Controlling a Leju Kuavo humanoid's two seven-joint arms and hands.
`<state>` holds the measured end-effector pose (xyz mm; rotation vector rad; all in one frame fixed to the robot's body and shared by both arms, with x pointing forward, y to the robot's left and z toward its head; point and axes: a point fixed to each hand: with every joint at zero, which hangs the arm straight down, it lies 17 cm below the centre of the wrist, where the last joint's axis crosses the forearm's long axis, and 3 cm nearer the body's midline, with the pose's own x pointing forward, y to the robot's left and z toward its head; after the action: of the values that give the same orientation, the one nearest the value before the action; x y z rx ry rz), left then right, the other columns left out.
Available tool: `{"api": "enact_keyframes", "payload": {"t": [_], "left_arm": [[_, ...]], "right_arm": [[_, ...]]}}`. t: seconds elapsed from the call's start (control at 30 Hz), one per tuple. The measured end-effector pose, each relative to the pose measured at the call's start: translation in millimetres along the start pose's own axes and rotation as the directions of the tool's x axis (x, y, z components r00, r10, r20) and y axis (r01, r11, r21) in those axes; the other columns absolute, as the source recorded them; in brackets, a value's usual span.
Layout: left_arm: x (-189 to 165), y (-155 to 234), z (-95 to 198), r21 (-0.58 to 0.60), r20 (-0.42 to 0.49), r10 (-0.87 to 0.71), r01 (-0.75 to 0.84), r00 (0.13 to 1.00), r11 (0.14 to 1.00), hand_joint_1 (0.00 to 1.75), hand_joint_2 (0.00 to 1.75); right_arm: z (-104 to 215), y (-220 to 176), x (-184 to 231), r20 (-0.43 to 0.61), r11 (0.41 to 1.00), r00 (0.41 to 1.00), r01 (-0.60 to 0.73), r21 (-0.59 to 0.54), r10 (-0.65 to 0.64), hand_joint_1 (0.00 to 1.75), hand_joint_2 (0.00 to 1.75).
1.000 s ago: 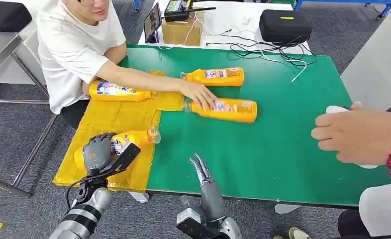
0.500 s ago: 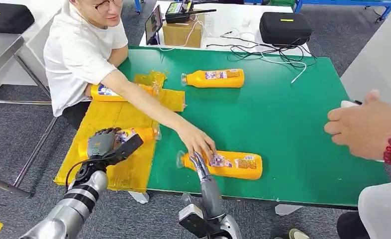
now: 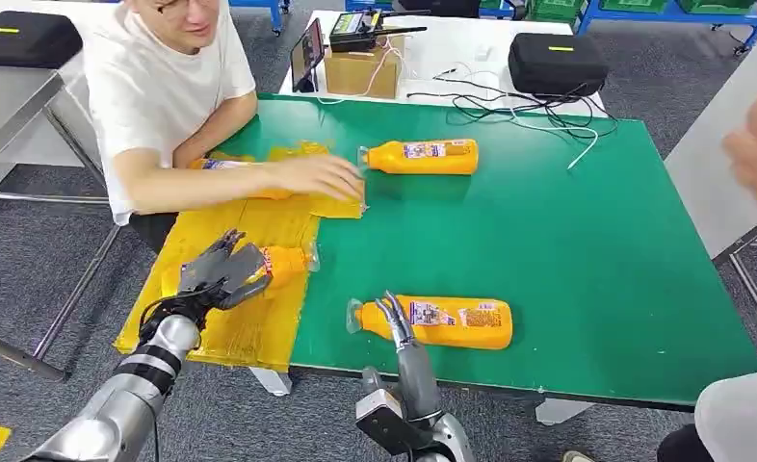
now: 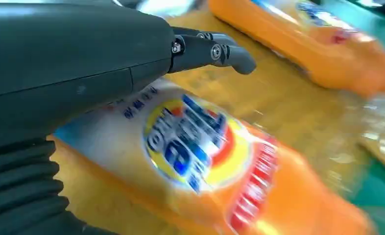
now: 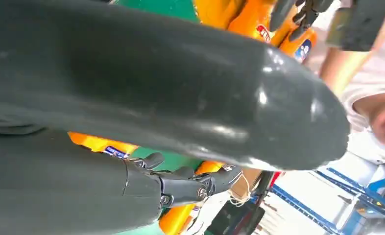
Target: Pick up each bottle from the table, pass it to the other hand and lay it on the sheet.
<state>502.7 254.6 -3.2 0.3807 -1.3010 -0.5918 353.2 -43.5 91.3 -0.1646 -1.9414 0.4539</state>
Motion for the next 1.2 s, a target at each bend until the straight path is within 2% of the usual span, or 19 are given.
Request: {"api": "enact_keyframes", "payload": {"t": [0.03, 0.07, 0.17, 0.23, 0.3, 0.5, 0.63, 0.67, 0.73, 0.77, 0.8, 0.83, 0.87, 0.9, 0.93, 1.0, 1.03, 1.13, 1.2], "left_arm": [[7, 2, 4, 0.026, 0.037, 0.04, -0.041, 0.998, 0.999, 0.0, 0.0], [19, 8, 9, 0.069, 0.097, 0.076, -0.083, 0.992, 0.994, 0.0, 0.0], [53, 22, 36, 0.22, 0.279, 0.223, -0.288, 0.934, 0.932, 0.0, 0.0], [83, 40, 54, 0.294, 0.394, 0.33, -0.458, 0.858, 0.839, 0.0, 0.0], [106, 55, 65, 0.325, 0.465, 0.394, -0.567, 0.793, 0.757, 0.0, 0.0], [150, 71, 84, 0.296, 0.571, 0.421, -0.655, 0.705, 0.695, 0.0, 0.0], [173, 68, 93, 0.115, 0.619, 0.584, -0.796, 0.525, 0.594, 0.0, 0.0], [180, 67, 96, 0.093, 0.63, 0.589, -0.803, 0.506, 0.589, 0.0, 1.75], [190, 61, 101, 0.0, 0.612, 0.68, -0.86, 0.403, 0.51, 0.0, 1.75], [193, 52, 99, -0.085, 0.541, 0.787, -0.912, 0.296, 0.402, 0.0, 1.75], [195, 41, 99, -0.152, 0.458, 0.867, -0.944, 0.194, 0.291, 0.0, 1.75], [199, 36, 101, -0.186, 0.424, 0.896, -0.955, 0.133, 0.229, 0.0, 1.75], [205, 32, 104, -0.207, 0.412, 0.905, -0.956, 0.109, 0.209, 0.0, 1.75], [208, 32, 107, -0.216, 0.411, 0.906, -0.955, 0.101, 0.204, 0.0, 1.75], [211, 32, 109, -0.223, 0.412, 0.906, -0.954, 0.093, 0.199, 0.0, 1.75], [215, 33, 111, -0.231, 0.413, 0.907, -0.954, 0.083, 0.192, 0.0, 1.75], [216, 33, 113, -0.232, 0.417, 0.905, -0.953, 0.084, 0.195, 0.0, 1.75], [221, 19, 119, -0.243, 0.421, 0.9, -0.941, 0.115, 0.234, 0.0, 1.75], [223, -2, 127, -0.258, 0.415, 0.899, -0.93, 0.139, 0.263, 0.0, 1.75]], "right_arm": [[0, -1, 1, 0.006, 1.0, 1.0, -0.004, -0.005, 0.004, 0.0, 0.0], [1, -2, 1, 0.013, 1.0, 1.0, -0.009, -0.011, 0.009, 0.0, 1.75], [4, -5, 1, 0.021, 0.999, 1.0, -0.021, -0.025, 0.022, 0.0, 1.75], [5, -4, 1, 0.024, 0.999, 0.999, -0.023, -0.021, 0.024, 0.0, 1.75], [7, -2, 2, 0.029, 1.0, 0.999, -0.025, -0.014, 0.025, 0.0, 1.75], [8, -2, 1, 0.032, 1.0, 0.999, -0.028, -0.007, 0.028, 0.0, 1.75], [5, -8, 1, 0.074, 0.997, 0.994, -0.078, -0.006, 0.078, 0.0, 1.75], [3, -12, 3, 0.108, 0.992, 0.986, -0.129, -0.007, 0.129, 0.0, 1.75], [1, -17, 11, 0.227, 0.953, 0.928, -0.302, -0.001, 0.294, 0.0, 1.75], [0, -20, 19, 0.322, 0.9, 0.851, -0.436, -0.007, 0.415, 0.0, 1.75], [-1, -25, 20, 0.403, 0.818, 0.743, -0.575, -0.023, 0.534, 0.0, 1.75], [-1, -28, 16, 0.451, 0.746, 0.657, -0.665, -0.033, 0.605, 0.0, 1.75], [-1, -34, 9, 0.479, 0.675, 0.579, -0.737, -0.04, 0.66, 0.0, 1.75], [-1, -42, 2, 0.479, 0.636, 0.541, -0.771, -0.046, 0.691, 0.0, 1.75], [-4, -57, -3, 0.443, 0.634, 0.548, -0.771, -0.061, 0.709, 0.0, 1.75], [-11, -86, -6, 0.36, 0.675, 0.605, -0.731, -0.104, 0.71, 0.0, 1.75], [-13, -94, -9, 0.337, 0.671, 0.607, -0.733, -0.112, 0.72, 0.0, 1.75], [-21, -119, -24, 0.272, 0.562, 0.518, -0.819, -0.115, 0.811, 0.0, 1.75], [-30, -148, -41, 0.175, 0.515, 0.493, -0.85, -0.113, 0.852, 0.0, 1.75]]}}
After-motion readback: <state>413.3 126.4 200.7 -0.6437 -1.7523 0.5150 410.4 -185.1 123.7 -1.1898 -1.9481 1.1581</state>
